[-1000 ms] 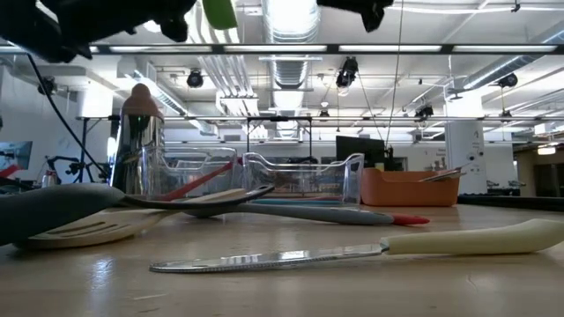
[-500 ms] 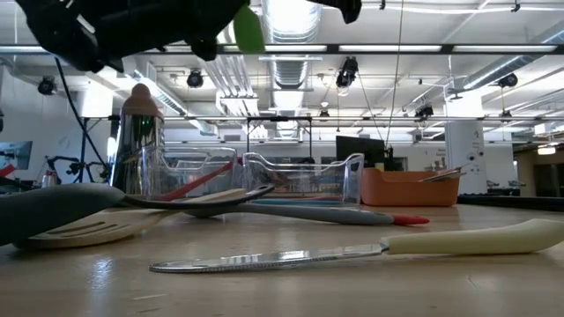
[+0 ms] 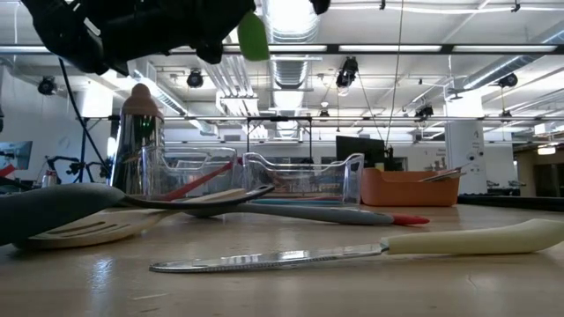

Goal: Pick & Place Kitchen Items
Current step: Put the green spatula into the right transparent bin

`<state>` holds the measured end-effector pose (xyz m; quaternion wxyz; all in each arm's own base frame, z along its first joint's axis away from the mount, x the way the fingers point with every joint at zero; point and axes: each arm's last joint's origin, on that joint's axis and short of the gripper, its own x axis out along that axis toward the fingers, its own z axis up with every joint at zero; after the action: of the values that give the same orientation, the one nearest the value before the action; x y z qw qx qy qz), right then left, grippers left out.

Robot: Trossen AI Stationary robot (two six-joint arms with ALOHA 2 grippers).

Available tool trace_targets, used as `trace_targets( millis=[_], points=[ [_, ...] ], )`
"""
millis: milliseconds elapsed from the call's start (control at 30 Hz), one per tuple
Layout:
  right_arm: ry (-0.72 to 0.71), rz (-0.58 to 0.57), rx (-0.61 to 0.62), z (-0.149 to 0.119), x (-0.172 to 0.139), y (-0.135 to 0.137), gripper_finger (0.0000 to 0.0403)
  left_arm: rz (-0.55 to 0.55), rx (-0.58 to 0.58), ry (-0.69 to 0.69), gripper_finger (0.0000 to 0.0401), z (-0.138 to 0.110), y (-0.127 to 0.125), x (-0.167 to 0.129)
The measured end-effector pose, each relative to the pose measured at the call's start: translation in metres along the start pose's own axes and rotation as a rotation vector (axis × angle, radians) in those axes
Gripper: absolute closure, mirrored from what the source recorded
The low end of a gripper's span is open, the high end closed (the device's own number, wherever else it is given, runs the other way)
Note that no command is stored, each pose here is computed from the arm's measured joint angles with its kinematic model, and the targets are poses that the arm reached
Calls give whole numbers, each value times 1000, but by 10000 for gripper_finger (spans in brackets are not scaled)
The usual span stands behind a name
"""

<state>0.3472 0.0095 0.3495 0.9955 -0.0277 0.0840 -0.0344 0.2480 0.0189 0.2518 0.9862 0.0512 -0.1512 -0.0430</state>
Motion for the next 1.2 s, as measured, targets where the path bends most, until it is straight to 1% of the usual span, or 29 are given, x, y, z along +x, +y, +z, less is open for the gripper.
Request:
trace_targets(
  millis=[200, 367, 433, 533, 600, 800, 900, 1133, 1200],
  points=[
    [-2, 83, 23, 4, 18, 4, 215, 5, 0, 10, 379, -1, 1, -1],
    [45, 85, 33, 2, 32, 6, 217, -1, 1, 9, 379, -1, 1, -1],
    [42, 85, 41, 3, 36, 6, 224, -3, 1, 9, 379, -1, 1, -1],
    [56, 85, 40, 1, 38, 7, 246, -15, 2, 8, 379, -1, 1, -1],
    [54, 85, 40, 1, 38, 7, 271, -19, 2, 8, 379, -1, 1, -1],
    [52, 80, 31, 3, 37, 6, 377, -27, 0, 7, 379, -1, 0, -1],
    [54, 76, 25, 3, 37, 5, 385, -28, 0, 5, 379, -1, 1, -1],
    [110, 17, 3, 4, 35, 2, 391, -22, -2, 17, 379, -2, 1, -1],
    [142, -7, -12, 8, 33, 0, 391, -16, -3, 17, 366, -2, 1, -1]
  ],
)
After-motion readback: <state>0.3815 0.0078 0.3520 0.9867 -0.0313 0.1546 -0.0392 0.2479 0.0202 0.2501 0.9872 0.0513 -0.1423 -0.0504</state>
